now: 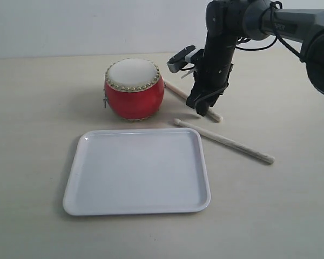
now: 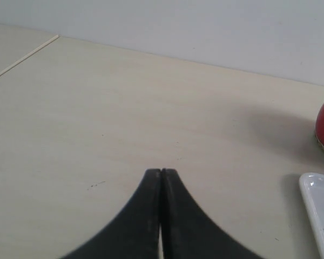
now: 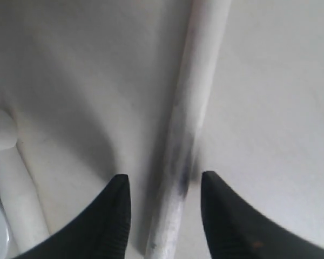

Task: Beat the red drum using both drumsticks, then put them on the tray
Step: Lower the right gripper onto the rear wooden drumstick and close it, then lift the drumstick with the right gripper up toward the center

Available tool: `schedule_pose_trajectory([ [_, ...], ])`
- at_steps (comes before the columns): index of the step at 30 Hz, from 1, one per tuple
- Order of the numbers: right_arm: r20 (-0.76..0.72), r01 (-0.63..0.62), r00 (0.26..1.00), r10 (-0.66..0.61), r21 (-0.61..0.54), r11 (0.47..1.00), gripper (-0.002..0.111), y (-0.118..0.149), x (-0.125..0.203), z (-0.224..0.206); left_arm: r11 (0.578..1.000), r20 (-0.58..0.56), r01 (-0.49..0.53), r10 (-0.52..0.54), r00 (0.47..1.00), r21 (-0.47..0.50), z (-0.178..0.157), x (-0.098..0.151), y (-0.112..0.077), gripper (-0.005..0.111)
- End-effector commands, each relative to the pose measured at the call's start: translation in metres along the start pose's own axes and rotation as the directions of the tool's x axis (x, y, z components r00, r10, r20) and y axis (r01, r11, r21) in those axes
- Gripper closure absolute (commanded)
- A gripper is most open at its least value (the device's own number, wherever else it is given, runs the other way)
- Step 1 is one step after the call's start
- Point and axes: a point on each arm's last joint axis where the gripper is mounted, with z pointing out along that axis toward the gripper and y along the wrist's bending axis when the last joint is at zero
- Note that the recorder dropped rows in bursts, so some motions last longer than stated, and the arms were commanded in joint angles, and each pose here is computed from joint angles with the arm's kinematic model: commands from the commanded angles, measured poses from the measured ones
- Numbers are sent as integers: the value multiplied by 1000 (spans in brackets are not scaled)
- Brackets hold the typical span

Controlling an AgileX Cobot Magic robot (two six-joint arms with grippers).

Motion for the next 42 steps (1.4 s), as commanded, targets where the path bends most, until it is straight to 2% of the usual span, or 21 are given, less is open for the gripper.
schedule_pose_trajectory([
  [1,10,-3,1000,3,15,1000,66,-3,-1,-2,1000,8,6,-6,1000,2,0,0,0,107],
  [18,-13,-80,997,80,3,997,70,-2,1,8,1000,8,6,-6,1000,2,0,0,0,107],
  [24,-31,-134,991,134,-5,991,108,-1,2,8,1000,8,6,-6,1000,2,0,0,0,107],
  [27,-26,-182,983,182,1,983,108,-1,2,4,1000,8,6,-6,1000,2,0,0,0,107],
  [29,-16,-231,973,232,37,972,108,-4,3,-6,1000,8,6,-6,1000,2,0,0,0,107],
  [31,19,-288,958,288,121,950,108,-9,5,-29,1000,8,6,-6,1000,2,0,0,0,107],
  [32,59,-310,951,304,178,934,108,-12,6,-52,1000,8,6,-6,1000,2,0,0,0,107],
  [34,125,-322,945,301,209,923,108,-9,10,-92,1000,8,6,-6,1000,2,0,0,0,107],
  [39,294,-359,905,308,139,923,108,16,29,-177,1000,8,6,-6,1000,2,0,0,0,107],
  [42,332,-341,896,296,87,936,108,33,45,-187,1000,8,6,-6,1000,2,0,0,0,107],
])
